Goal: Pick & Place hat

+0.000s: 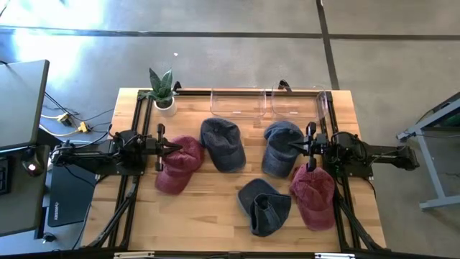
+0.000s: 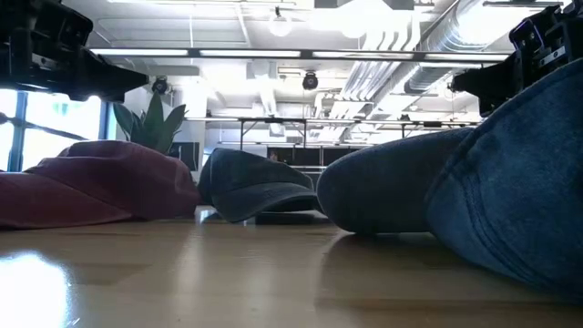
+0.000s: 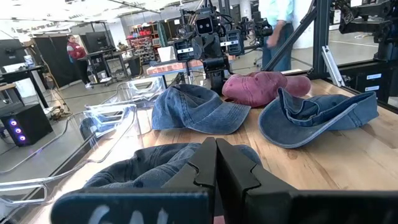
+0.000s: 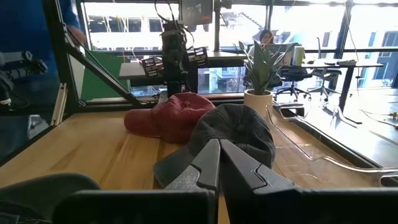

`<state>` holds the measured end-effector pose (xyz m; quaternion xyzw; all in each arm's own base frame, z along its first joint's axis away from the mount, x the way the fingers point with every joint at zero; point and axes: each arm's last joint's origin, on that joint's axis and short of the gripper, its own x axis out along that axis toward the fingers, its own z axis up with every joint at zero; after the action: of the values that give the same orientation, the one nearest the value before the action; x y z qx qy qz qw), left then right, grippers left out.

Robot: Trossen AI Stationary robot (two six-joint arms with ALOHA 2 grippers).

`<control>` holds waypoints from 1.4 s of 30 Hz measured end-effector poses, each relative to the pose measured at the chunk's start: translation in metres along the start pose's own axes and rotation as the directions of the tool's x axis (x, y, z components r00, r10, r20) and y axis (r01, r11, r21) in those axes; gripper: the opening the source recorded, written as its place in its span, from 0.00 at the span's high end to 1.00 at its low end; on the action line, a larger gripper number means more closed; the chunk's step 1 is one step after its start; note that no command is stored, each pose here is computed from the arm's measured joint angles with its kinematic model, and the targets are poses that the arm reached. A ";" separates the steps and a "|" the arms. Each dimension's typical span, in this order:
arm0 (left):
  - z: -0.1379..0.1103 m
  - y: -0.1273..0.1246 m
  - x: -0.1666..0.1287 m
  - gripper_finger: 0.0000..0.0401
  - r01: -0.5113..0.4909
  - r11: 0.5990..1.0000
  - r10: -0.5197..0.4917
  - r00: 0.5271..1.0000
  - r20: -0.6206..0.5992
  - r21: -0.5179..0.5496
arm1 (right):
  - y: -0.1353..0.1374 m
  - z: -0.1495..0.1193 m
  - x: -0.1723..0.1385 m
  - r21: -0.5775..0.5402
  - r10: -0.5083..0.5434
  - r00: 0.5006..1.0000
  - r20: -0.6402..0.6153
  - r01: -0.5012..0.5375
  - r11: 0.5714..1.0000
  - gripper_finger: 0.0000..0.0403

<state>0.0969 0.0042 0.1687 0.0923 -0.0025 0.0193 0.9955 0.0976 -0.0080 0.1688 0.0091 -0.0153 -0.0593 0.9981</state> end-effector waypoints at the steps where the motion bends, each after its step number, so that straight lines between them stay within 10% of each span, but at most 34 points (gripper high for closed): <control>1: 0.000 0.000 0.000 1.00 0.000 1.000 0.000 1.000 0.000 0.000 | 0.000 0.000 0.000 0.000 0.000 1.000 -0.001 0.000 1.000 0.98; 30: 0.006 0.001 0.000 1.00 0.011 0.996 -0.005 0.998 0.067 -0.087 | 0.000 0.000 0.000 0.000 0.000 1.000 0.000 0.000 1.000 0.98; 33: 0.016 0.002 -0.002 1.00 0.058 0.936 -0.016 0.992 0.124 -0.346 | 0.000 0.000 0.000 0.000 0.000 1.000 0.000 0.000 1.000 0.98; 38: 0.045 0.005 -0.004 1.00 0.157 0.723 -0.075 0.986 0.149 -0.672 | 0.000 0.000 0.000 0.000 0.000 1.000 0.000 0.000 1.000 0.98; 42: 0.081 0.008 0.004 1.00 0.263 0.743 -0.215 0.965 0.153 -0.615 | 0.000 0.000 0.000 0.000 0.000 1.000 0.000 0.000 1.000 0.98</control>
<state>0.1006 -0.0026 0.2499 -0.2460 -0.0329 -0.1138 0.9620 0.0976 -0.0080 0.1687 0.0091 -0.0153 -0.0591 0.9981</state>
